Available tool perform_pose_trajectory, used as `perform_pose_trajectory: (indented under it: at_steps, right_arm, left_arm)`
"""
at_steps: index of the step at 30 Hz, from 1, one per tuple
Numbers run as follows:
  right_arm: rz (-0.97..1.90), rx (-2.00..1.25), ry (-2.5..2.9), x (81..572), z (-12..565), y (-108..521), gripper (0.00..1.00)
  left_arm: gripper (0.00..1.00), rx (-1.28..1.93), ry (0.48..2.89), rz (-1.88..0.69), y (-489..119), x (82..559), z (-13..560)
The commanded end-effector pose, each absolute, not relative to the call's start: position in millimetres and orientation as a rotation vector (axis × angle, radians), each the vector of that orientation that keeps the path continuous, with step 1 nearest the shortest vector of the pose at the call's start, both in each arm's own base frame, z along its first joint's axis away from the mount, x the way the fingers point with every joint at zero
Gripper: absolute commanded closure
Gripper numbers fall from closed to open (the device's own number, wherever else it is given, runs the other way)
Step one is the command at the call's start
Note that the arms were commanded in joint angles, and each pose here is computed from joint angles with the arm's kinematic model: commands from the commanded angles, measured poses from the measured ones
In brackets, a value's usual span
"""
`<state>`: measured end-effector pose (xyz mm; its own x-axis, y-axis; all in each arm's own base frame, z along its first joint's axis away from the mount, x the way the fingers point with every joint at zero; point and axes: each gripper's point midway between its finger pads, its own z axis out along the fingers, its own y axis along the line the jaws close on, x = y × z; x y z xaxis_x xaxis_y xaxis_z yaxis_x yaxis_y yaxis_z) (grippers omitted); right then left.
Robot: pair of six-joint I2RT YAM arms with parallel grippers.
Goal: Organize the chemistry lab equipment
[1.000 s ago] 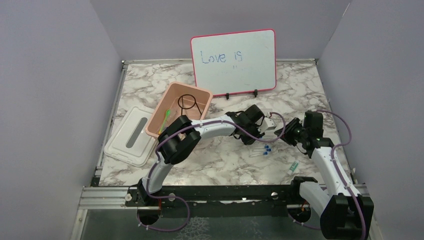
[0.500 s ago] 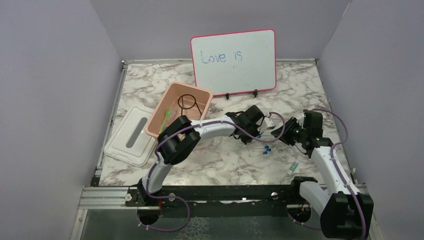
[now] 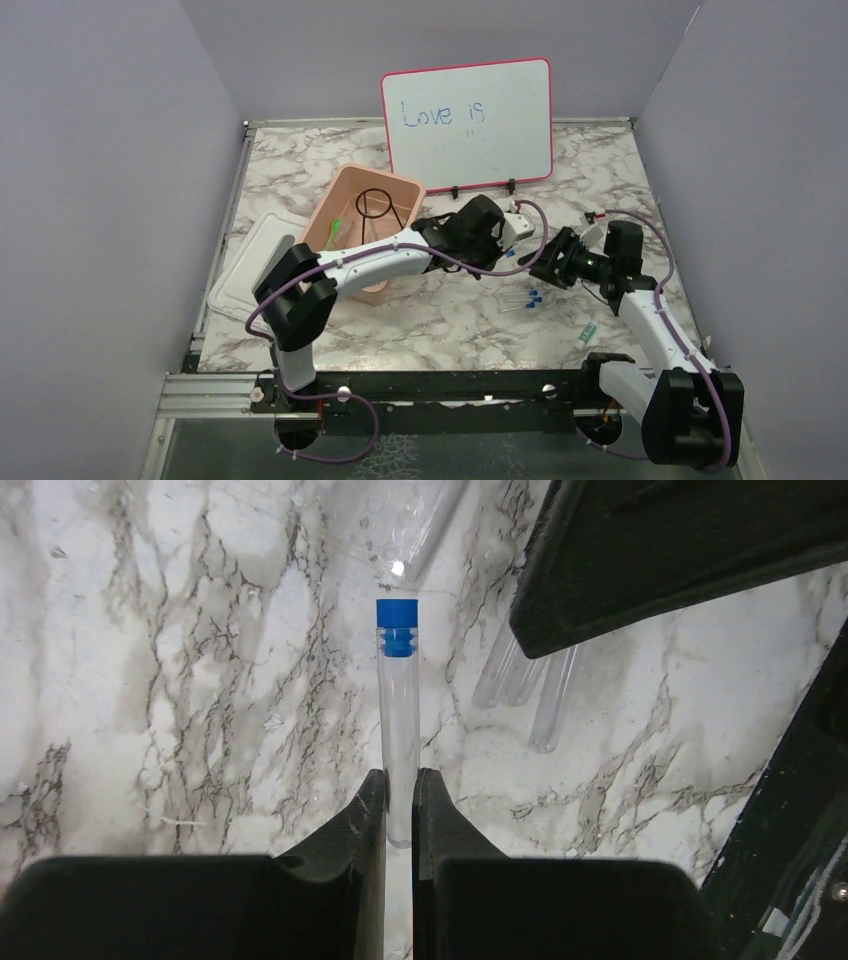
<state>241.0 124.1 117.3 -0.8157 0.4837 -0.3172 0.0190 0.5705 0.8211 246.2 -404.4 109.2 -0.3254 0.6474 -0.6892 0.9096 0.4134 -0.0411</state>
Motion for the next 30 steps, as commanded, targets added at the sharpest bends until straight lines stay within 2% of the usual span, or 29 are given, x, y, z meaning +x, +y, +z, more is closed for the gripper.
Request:
perform_pose_trajectory:
  at_steps: [1, 8, 13, 21, 26, 30]
  right_arm:
    - [1.388, 0.29, 2.15, 244, 154, 141, 0.36]
    - [1.445, 0.279, 2.172, 258, 171, 153, 0.36]
    - [1.486, 0.207, 2.146, 266, 183, 162, 0.42]
    - [1.47, 0.106, 2.119, 261, 193, 163, 0.46]
    - [1.462, 0.131, 2.107, 266, 197, 162, 0.36]
    - [1.454, 0.157, 2.119, 275, 198, 161, 0.39]
  left_arm:
    - [1.0, 1.208, 1.961, -0.687, -412, 243, 159]
    - [1.0, 1.191, 1.862, -0.77, -414, 235, 193]
    - [1.0, 1.191, 1.864, -0.745, -411, 237, 190]
    - [1.0, 1.155, 1.898, -0.687, -406, 246, 186]
    - [1.0, 1.193, 1.887, -0.704, -406, 243, 186]
    - [1.0, 1.21, 1.892, -0.689, -405, 244, 181]
